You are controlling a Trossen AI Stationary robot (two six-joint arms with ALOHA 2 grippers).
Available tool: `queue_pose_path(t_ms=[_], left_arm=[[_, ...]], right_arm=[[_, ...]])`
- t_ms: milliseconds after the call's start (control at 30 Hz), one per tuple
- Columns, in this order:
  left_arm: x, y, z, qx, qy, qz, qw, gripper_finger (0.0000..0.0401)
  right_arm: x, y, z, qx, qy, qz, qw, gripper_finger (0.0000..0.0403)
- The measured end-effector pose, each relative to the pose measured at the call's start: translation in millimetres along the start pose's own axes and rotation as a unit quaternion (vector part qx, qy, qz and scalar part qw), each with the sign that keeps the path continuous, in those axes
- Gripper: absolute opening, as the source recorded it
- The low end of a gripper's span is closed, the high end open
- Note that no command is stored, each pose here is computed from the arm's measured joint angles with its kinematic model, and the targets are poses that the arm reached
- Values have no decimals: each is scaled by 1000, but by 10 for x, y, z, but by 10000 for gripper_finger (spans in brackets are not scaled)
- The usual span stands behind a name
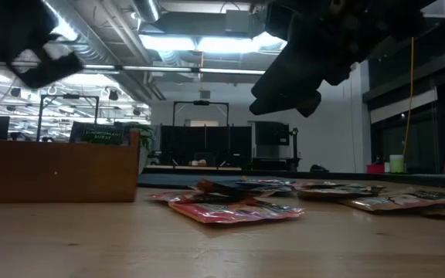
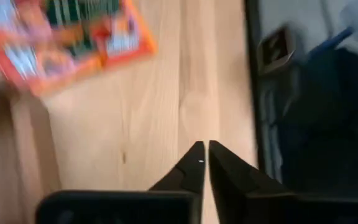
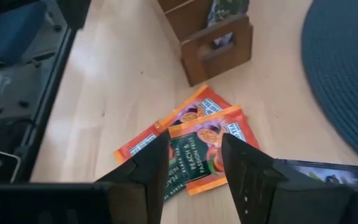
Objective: Pick & Place Tea
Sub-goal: Adjust the wooden organizer
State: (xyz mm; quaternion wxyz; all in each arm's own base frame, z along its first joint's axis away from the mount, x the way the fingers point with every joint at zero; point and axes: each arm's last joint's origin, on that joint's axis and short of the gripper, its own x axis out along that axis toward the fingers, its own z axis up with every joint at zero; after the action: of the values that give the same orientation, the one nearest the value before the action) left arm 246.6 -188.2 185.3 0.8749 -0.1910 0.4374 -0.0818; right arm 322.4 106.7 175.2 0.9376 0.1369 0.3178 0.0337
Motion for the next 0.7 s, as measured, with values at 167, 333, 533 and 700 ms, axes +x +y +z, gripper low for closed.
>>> queue_pose_path(t_ms=[167, 333, 533, 700], left_arm=[[232, 36, -205, -10, 52, 36, 998, 2], [276, 114, -335, -15, 77, 101, 992, 3], [232, 211, -409, -4, 94, 172, 981, 2], [213, 312, -393, -6, 111, 205, 972, 1]], right_arm=[[-11, 55, -28, -8, -14, -30, 999, 149], [-15, 74, -39, -11, -21, -47, 999, 149], [-16, 58, -44, -18, -25, -68, 997, 149], [-18, 46, -38, -30, -33, -89, 995, 149]])
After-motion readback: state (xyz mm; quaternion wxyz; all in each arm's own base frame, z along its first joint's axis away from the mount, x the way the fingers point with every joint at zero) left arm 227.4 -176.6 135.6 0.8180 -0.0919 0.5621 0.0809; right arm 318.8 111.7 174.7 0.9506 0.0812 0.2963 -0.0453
